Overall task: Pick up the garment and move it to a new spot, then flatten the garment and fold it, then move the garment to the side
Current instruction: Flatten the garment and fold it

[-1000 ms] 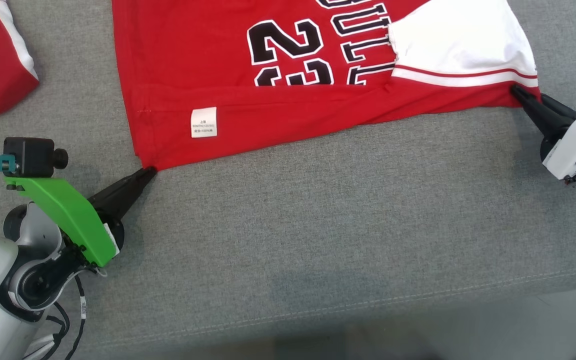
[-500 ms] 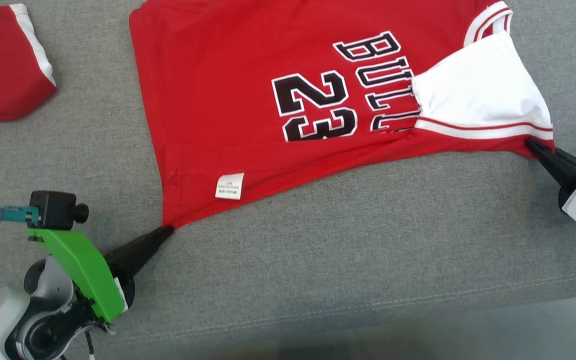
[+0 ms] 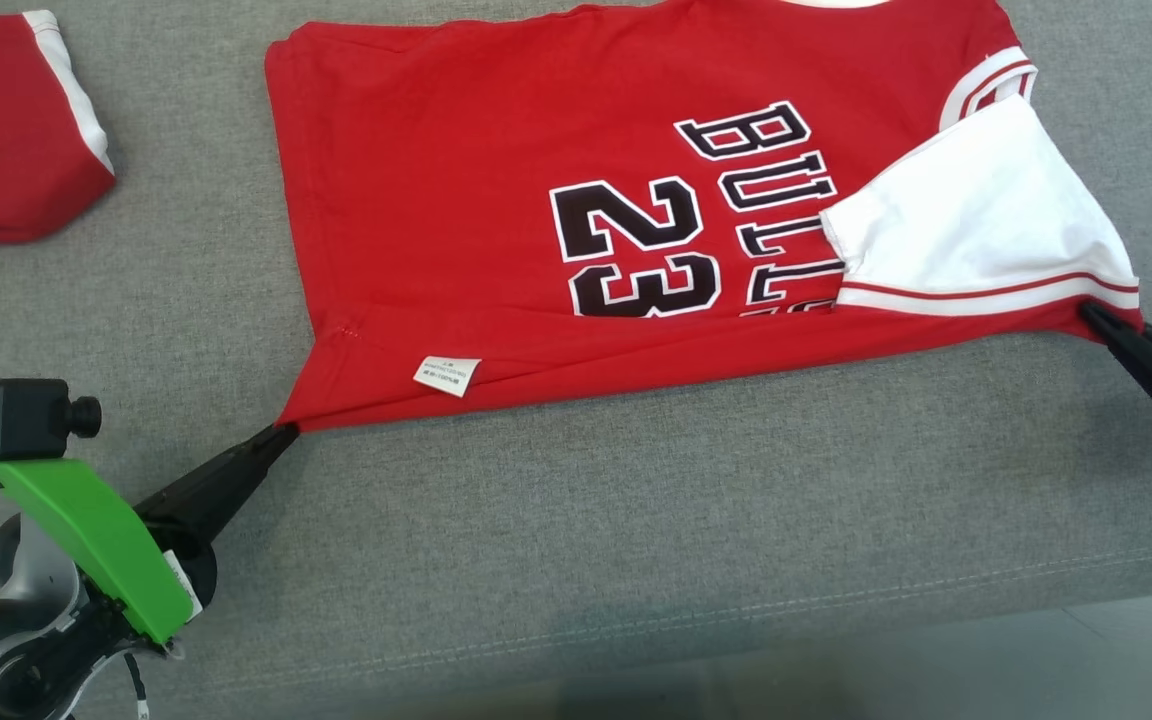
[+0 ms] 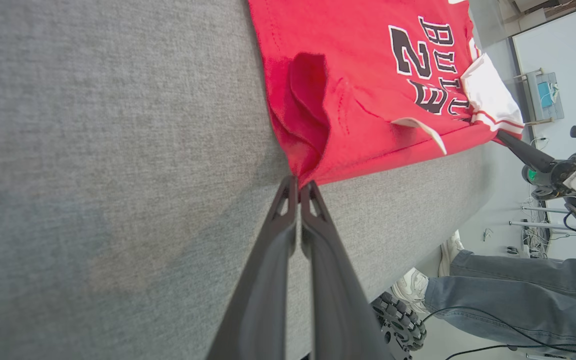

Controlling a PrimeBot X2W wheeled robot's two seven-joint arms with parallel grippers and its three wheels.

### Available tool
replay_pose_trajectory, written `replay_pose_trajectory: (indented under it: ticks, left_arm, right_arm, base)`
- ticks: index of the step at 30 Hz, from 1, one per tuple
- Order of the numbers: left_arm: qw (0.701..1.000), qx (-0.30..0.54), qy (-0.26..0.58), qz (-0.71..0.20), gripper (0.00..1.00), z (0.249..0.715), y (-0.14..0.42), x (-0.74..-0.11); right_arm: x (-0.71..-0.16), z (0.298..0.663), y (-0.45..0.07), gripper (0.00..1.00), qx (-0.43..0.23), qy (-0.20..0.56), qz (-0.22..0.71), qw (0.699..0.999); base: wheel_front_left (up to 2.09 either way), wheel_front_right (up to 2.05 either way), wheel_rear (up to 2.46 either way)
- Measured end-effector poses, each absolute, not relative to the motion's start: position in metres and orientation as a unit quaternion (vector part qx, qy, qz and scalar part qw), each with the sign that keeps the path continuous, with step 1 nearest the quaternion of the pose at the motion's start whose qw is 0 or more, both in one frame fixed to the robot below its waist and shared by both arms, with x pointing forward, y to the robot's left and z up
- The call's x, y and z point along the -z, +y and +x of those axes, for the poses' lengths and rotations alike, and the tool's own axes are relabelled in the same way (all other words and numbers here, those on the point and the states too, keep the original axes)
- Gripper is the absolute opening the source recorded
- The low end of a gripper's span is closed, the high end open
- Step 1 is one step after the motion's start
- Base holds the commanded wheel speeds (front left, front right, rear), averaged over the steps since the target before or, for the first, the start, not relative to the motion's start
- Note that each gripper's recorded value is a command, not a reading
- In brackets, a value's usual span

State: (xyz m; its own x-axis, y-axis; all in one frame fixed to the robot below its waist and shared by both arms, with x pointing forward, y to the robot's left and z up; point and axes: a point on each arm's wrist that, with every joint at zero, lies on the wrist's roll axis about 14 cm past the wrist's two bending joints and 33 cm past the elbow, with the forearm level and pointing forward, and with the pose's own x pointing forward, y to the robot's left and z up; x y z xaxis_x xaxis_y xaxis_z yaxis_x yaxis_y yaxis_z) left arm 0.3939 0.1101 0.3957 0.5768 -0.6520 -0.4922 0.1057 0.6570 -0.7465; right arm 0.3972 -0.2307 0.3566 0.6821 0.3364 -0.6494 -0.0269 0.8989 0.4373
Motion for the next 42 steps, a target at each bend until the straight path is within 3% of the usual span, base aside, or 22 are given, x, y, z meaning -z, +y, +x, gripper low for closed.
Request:
replay_pose_trajectory:
  ticks: [6, 13, 20, 22, 23, 24, 25, 26, 27, 31, 36, 42]
  left_arm:
    - [0.813, 0.248, 0.394, -0.351, 0.00, 0.396, 0.107, -0.411]
    - [0.791, 0.240, 0.435, -0.359, 0.00, 0.375, 0.106, -0.400]
    - [0.776, 0.227, 0.456, -0.371, 0.00, 0.360, 0.104, -0.388]
    - [0.776, 0.226, 0.455, -0.374, 0.00, 0.359, 0.103, -0.388]
    - [0.776, 0.226, 0.455, -0.374, 0.09, 0.359, 0.103, -0.387]
    - [0.778, 0.224, 0.451, -0.375, 0.27, 0.360, 0.104, -0.388]
    - [0.782, 0.222, 0.446, -0.375, 0.50, 0.362, 0.105, -0.388]
    - [0.787, 0.218, 0.438, -0.377, 0.92, 0.366, 0.106, -0.390]
    - [0.793, 0.213, 0.427, -0.378, 1.00, 0.371, 0.108, -0.392]
    - [0.818, 0.195, 0.384, -0.381, 1.00, 0.389, 0.118, -0.403]
    - [0.822, 0.204, 0.373, -0.379, 1.00, 0.390, 0.115, -0.410]
    - [0.869, 0.206, 0.320, -0.316, 1.00, 0.424, 0.135, -0.427]
  right_arm:
    - [-0.378, 0.407, -0.242, 0.00, -0.107, 0.371, 0.176, 0.906]
    - [-0.364, 0.375, -0.234, 0.00, -0.105, 0.427, 0.202, 0.875]
    - [-0.356, 0.362, -0.232, 0.00, -0.093, 0.446, 0.211, 0.865]
    - [-0.357, 0.363, -0.233, 0.42, -0.091, 0.444, 0.210, 0.867]
    - [-0.359, 0.365, -0.235, 0.87, -0.088, 0.441, 0.208, 0.869]
    - [-0.360, 0.367, -0.237, 1.00, -0.086, 0.438, 0.206, 0.871]
    - [-0.362, 0.370, -0.240, 1.00, -0.082, 0.433, 0.202, 0.874]
    - [-0.364, 0.372, -0.241, 1.00, -0.082, 0.430, 0.200, 0.876]
    - [-0.366, 0.374, -0.242, 1.00, -0.082, 0.428, 0.197, 0.878]
    - [-0.373, 0.383, -0.243, 1.00, -0.081, 0.409, 0.192, 0.888]
    - [-0.377, 0.385, -0.237, 1.00, -0.098, 0.404, 0.177, 0.892]
    - [-0.412, 0.429, -0.246, 1.00, -0.120, 0.330, 0.091, 0.932]
  base:
    - [0.00, 0.00, 0.00]
    - [0.00, 0.00, 0.00]
    - [0.00, 0.00, 0.00]
    - [0.00, 0.00, 0.00]
    - [0.00, 0.00, 0.00]
    - [0.00, 0.00, 0.00]
    - [0.00, 0.00, 0.00]
    - [0.00, 0.00, 0.00]
    - [0.00, 0.00, 0.00]
    - [0.00, 0.00, 0.00]
    - [0.00, 0.00, 0.00]
    - [0.00, 0.00, 0.00]
